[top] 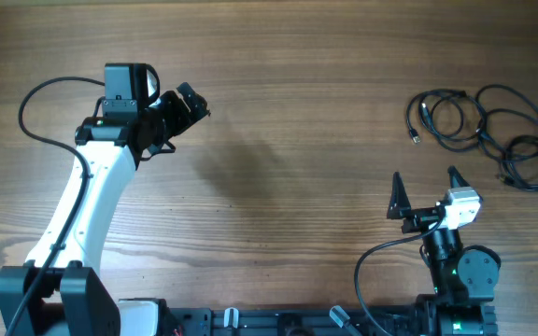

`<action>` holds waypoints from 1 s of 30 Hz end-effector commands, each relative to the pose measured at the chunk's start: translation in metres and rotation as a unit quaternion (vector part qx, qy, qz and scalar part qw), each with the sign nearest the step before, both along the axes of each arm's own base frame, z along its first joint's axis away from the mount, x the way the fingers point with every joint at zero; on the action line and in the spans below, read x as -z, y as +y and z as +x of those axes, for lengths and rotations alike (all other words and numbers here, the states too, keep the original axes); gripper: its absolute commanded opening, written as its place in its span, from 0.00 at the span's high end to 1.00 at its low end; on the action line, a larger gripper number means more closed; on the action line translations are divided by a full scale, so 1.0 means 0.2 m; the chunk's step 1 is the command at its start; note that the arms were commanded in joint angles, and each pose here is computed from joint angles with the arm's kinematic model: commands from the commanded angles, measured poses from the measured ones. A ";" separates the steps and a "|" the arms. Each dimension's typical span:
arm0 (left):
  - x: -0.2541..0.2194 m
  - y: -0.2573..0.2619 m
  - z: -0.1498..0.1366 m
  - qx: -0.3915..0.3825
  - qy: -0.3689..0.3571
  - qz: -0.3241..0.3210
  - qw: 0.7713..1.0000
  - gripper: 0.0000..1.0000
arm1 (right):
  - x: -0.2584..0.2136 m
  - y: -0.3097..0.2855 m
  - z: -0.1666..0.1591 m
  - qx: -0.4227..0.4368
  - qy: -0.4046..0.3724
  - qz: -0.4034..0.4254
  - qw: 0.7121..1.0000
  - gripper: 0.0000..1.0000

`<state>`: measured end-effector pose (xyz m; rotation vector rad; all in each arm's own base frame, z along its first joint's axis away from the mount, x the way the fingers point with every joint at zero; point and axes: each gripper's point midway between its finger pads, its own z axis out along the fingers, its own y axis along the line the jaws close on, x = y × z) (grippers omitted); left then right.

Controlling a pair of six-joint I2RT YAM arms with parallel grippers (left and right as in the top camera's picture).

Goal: Untangle cables

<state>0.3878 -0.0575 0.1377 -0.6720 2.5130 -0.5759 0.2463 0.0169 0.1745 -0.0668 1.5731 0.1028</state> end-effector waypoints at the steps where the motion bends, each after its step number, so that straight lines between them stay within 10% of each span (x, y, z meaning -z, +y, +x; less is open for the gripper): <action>1: 0.02 0.01 0.01 -0.004 0.003 0.005 1.000 0.00 | -0.01 -0.01 0.00 0.005 -0.004 0.005 1.000 0.00; 12: -0.48 0.02 -0.09 -0.004 -0.133 -0.001 0.991 0.00 | -0.01 -0.01 0.00 0.005 -0.004 0.005 1.000 0.00; 23: -1.28 0.04 -0.63 -0.005 -0.387 -0.011 0.922 0.00 | -0.01 -0.01 0.00 0.005 -0.004 0.005 1.000 0.00; 30: -1.27 0.04 -0.79 -0.004 -0.383 -0.011 0.924 0.00 | -0.01 -0.01 0.00 0.005 -0.004 0.005 1.000 0.00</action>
